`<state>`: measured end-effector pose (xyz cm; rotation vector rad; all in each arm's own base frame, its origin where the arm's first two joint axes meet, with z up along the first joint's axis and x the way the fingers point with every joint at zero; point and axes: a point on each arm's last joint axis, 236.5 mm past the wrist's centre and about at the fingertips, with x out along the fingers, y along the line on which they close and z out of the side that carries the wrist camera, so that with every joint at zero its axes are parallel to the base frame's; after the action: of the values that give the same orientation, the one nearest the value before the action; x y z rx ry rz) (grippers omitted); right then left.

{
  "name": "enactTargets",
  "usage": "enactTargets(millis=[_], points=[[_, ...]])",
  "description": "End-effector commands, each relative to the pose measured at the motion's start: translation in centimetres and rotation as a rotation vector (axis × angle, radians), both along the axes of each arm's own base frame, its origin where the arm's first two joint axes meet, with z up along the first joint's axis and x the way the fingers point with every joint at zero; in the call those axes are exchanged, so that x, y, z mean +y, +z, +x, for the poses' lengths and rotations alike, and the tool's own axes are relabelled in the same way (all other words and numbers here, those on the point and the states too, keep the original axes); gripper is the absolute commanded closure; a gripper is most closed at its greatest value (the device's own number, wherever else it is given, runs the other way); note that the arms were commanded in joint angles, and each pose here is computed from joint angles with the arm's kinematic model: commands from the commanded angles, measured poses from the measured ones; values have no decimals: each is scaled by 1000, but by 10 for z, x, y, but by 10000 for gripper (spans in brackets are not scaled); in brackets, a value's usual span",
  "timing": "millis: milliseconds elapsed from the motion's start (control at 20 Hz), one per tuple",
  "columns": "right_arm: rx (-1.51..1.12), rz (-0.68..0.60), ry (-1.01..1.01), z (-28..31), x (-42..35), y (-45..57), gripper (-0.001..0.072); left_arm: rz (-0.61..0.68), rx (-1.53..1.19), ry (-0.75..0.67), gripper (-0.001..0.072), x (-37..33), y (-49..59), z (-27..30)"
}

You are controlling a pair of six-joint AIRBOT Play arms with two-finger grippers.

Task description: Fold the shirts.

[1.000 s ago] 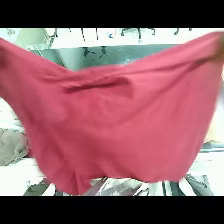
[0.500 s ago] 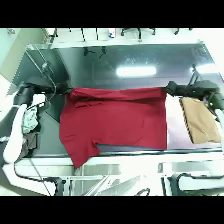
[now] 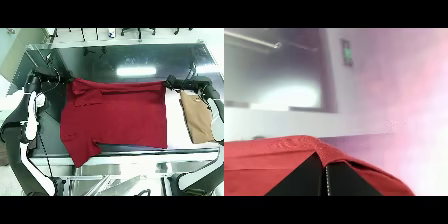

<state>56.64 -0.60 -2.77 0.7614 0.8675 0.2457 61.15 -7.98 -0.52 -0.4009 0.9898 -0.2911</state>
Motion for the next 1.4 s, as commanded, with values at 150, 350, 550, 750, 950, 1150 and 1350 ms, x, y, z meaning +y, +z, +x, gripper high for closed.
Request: enactTargets(millis=[150, 350, 550, 750, 950, 1150, 1350], points=[[138, -51, 140, -34, 7, -22, 691, 143, 273, -10, 694, 27, -9, -68], [194, -113, 163, -46, 1, -35, 690, 224, 443, 1, 694, 45, -31, -118], [231, -155, 160, -51, -6, -44, 690, 219, 531, 6, 694, 45, -61, -145], [227, -174, 157, -48, -4, -47, 690, 214, 524, 34, 694, 45, -78, -145], [256, -234, 153, -48, -4, -61, 690, 212, 498, 52, 694, 46, -81, -138], [266, -242, 182, -50, 8, -68, 690, 203, 484, 57, 694, 44, -80, -134], [288, -227, 193, -55, 12, -68, 686, 201, 486, 56, 693, 44, -80, -135]])
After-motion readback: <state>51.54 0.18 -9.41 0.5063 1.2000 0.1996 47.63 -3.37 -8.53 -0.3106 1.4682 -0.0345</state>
